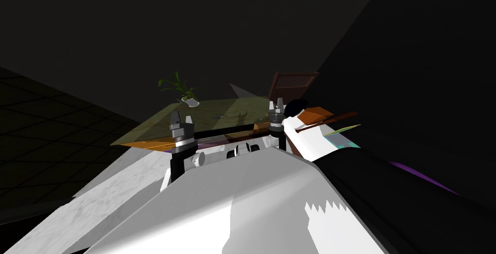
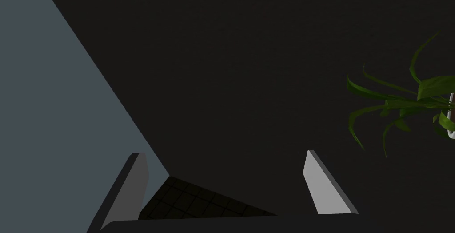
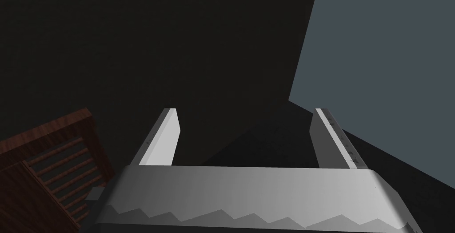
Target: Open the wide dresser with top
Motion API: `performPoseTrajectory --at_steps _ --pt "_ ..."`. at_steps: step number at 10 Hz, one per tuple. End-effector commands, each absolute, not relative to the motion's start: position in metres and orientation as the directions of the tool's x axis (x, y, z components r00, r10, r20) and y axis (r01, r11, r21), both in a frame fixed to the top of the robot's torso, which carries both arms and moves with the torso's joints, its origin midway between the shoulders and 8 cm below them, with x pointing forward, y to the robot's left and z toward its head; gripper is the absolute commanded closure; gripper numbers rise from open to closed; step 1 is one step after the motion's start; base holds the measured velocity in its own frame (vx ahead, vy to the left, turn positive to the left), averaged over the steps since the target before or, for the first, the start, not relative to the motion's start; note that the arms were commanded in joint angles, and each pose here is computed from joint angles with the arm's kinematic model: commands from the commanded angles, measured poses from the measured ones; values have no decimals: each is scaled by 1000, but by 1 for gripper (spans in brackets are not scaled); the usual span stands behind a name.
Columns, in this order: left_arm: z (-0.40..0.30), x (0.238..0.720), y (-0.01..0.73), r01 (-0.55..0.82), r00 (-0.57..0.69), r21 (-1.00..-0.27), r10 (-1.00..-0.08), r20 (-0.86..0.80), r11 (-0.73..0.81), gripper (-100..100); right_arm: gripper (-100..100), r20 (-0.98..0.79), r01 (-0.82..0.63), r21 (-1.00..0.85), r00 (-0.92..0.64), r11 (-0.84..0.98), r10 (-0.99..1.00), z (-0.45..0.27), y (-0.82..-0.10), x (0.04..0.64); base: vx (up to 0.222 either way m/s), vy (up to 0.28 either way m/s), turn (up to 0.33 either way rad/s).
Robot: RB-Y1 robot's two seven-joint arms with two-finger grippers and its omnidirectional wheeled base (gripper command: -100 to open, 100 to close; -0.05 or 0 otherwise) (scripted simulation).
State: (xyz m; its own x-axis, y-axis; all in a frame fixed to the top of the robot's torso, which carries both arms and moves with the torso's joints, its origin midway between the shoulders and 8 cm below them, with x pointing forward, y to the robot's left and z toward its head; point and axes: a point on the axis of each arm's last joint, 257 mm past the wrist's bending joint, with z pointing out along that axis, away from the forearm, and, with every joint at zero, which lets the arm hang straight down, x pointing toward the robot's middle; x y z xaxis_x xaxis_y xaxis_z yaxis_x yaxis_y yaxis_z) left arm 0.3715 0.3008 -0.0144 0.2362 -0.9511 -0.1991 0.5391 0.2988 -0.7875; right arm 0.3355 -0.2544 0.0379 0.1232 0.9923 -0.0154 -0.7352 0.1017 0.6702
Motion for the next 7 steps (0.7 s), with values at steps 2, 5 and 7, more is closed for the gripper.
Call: performPoseTrajectory --at_steps 2,5,7 --pt "-42 384 305 512 216 -801 -949 -231 311 -100 0 -15 -735 670 123 102 992 38 -254 336 1 0 9" --pt "-68 394 311 485 208 -816 -947 -244 316 -100 0 -15 -735 670 123 102 992 38 -254 336 1 -1 11" --pt "-82 398 316 470 205 -824 -947 -248 317 -100 0 -15 -735 670 123 102 992 38 -254 336 1 -1 6"
